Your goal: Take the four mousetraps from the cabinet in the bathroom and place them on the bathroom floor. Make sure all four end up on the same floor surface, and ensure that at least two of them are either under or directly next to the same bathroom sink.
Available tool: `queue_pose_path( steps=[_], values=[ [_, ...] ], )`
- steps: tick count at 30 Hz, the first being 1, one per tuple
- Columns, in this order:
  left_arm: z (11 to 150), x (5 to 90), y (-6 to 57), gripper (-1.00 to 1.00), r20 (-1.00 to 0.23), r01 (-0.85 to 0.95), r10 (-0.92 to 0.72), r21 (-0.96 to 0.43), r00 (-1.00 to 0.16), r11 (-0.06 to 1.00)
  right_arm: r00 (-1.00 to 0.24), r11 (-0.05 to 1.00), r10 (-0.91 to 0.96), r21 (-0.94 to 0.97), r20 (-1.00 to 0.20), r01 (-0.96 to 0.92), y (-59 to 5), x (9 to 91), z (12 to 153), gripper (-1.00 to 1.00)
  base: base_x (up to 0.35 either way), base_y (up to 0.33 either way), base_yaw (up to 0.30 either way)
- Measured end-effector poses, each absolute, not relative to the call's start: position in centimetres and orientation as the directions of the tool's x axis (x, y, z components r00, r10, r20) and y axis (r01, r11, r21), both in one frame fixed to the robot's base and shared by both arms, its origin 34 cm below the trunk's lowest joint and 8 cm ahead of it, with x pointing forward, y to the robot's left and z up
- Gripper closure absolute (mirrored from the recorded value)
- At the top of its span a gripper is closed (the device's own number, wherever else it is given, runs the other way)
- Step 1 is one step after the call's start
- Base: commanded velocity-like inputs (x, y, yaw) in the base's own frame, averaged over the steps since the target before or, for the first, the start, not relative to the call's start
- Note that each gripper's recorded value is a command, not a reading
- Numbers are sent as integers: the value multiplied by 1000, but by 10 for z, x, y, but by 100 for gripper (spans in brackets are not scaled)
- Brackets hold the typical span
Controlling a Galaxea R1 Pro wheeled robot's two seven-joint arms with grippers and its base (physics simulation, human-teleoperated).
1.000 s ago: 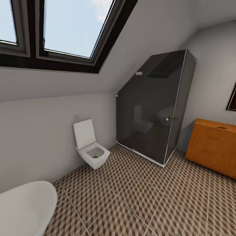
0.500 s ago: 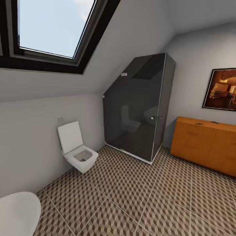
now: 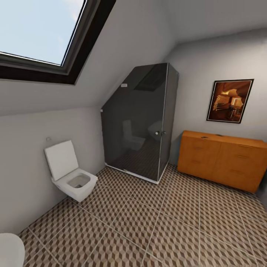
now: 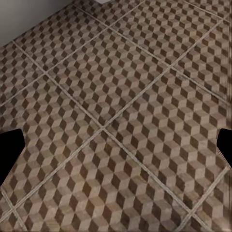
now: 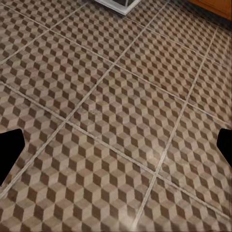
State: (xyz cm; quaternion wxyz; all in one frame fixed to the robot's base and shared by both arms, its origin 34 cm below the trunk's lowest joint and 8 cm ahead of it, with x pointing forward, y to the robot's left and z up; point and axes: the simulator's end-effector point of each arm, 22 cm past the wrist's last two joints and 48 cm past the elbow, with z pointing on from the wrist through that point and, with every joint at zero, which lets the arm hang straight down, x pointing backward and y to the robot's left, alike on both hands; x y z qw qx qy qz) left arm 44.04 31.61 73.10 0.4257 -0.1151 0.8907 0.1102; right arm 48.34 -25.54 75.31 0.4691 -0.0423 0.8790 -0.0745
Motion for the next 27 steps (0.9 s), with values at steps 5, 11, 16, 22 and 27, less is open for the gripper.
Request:
queue_pose_path(
  steps=[5, 11, 16, 22, 27],
  values=[
    [732, 441, 316, -100, -785, -299, -111, 98, -609, 949, -554, 985, -144, -171, -820, -4, -255, 484, 754, -100, 0, 0, -273],
    [733, 442, 316, -100, -787, -299, -111, 97, -606, 949, -551, 985, -144, -171, -822, -3, -255, 485, 755, -100, 0, 0, -273],
    [734, 443, 316, -100, -789, -300, -111, 96, -604, 949, -549, 985, -144, -171, -823, -3, -255, 486, 756, -100, 0, 0, -273],
    [735, 444, 316, -100, -791, -300, -111, 95, -602, 949, -546, 985, -144, -171, -825, -2, -255, 486, 758, -100, 0, 0, -273],
    [736, 444, 316, -100, -793, -300, -111, 94, -599, 949, -544, 985, -144, -171, -827, -2, -255, 487, 759, -100, 0, 0, -273]
  ],
)
